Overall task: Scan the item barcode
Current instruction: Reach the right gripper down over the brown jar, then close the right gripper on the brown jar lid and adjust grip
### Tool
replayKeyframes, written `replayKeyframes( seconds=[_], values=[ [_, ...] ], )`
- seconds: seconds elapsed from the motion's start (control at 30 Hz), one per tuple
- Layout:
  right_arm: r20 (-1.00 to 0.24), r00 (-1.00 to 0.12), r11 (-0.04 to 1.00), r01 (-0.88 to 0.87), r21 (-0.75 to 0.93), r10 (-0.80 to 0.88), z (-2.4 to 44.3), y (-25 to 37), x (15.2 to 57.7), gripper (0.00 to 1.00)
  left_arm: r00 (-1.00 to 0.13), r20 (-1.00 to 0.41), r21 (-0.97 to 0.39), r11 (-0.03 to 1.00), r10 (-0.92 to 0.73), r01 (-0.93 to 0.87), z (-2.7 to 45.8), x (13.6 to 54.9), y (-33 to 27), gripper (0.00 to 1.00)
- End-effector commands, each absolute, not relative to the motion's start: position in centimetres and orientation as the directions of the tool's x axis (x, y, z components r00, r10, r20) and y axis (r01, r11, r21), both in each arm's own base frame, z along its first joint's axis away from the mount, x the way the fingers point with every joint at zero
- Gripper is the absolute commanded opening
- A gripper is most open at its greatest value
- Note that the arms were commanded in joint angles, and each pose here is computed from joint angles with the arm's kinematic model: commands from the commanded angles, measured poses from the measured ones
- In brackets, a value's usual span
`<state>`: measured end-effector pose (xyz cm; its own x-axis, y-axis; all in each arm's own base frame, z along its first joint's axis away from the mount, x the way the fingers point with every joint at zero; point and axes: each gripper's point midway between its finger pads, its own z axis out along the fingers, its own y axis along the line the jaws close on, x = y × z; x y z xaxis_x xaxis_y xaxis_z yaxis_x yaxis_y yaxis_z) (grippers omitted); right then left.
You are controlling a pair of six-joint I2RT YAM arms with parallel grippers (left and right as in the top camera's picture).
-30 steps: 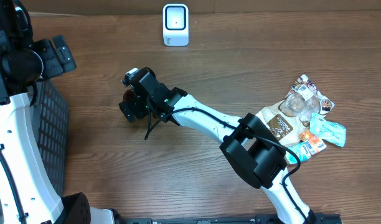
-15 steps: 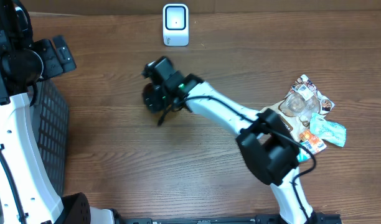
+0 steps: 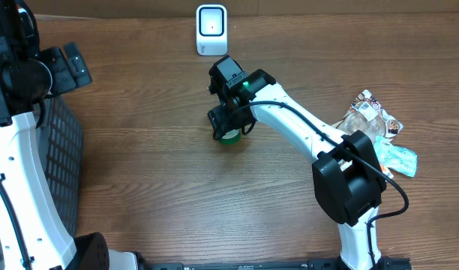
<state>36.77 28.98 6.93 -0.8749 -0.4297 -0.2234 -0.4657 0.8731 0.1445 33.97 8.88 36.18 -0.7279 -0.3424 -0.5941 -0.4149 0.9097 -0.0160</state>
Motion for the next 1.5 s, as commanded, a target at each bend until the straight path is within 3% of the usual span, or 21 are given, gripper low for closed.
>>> replayKeyframes(
  seconds=[0.0,0.1,0.37,0.5,0.53,0.83,1.0,1.07,1.2,1.3,1.47],
  values=[
    [-0.293,-0.866,0.874,-0.46,0.155,-0.404,9.1,29.3,37.8,0.71,-0.732,-0.598,0.001,0.913,-0.326,-0.407,36.3,34.0,9.1,0.99],
    [-0.327,-0.874,0.892,-0.424,0.156,-0.358,9.1,29.5,38.7,0.71,-0.733,-0.598,0.001,0.913,-0.326,-0.407,36.2,34.0,9.1,1.0],
    [-0.337,-0.941,0.991,-0.015,0.13,0.03,8.2,26.9,40.3,0.73,-0.732,-0.598,0.001,0.913,-0.326,-0.407,36.3,34.0,9.1,1.0],
    [-0.291,-0.949,0.987,0.081,0.135,0.118,7.9,26.4,39.5,1.0,-0.732,-0.598,0.001,0.913,-0.326,-0.407,36.3,34.0,9.1,1.0],
    [-0.274,-0.954,0.988,0.09,0.123,0.121,7.8,26.1,39.0,1.0,-0.732,-0.598,0.001,0.913,-0.326,-0.407,36.3,34.0,9.1,1.0],
    [-0.343,-0.936,0.993,-0.105,0.056,-0.08,11.2,25.5,40.8,1.0,-0.732,-0.598,0.001,0.913,-0.326,-0.407,36.3,34.0,9.1,1.0],
    [-0.397,-0.868,0.939,-0.342,0.039,-0.299,11.2,27.2,41.7,1.0,-0.733,-0.598,0.001,0.913,-0.326,-0.407,36.2,34.0,9.1,1.0],
    [-0.401,-0.864,0.935,-0.351,0.045,-0.305,10.8,27.4,41.7,1.0,-0.732,-0.598,0.001,0.913,-0.326,-0.407,36.3,34.0,9.1,1.0],
    [-0.336,-0.94,0.987,0.008,0.163,0.063,9.9,26.8,41.3,1.0,-0.732,-0.598,0.001,0.913,-0.326,-0.407,36.3,34.0,9.1,1.0],
    [-0.274,-0.899,0.933,0.288,0.215,0.341,9.6,26.1,40.9,1.0,-0.733,-0.598,0.001,0.913,-0.326,-0.407,36.2,34.0,9.1,1.0],
    [-0.257,-0.873,0.902,0.358,0.241,0.415,9.7,26.8,40.5,0.97,-0.732,-0.598,0.001,0.913,-0.326,-0.407,36.3,34.0,9.1,0.99]
  ],
)
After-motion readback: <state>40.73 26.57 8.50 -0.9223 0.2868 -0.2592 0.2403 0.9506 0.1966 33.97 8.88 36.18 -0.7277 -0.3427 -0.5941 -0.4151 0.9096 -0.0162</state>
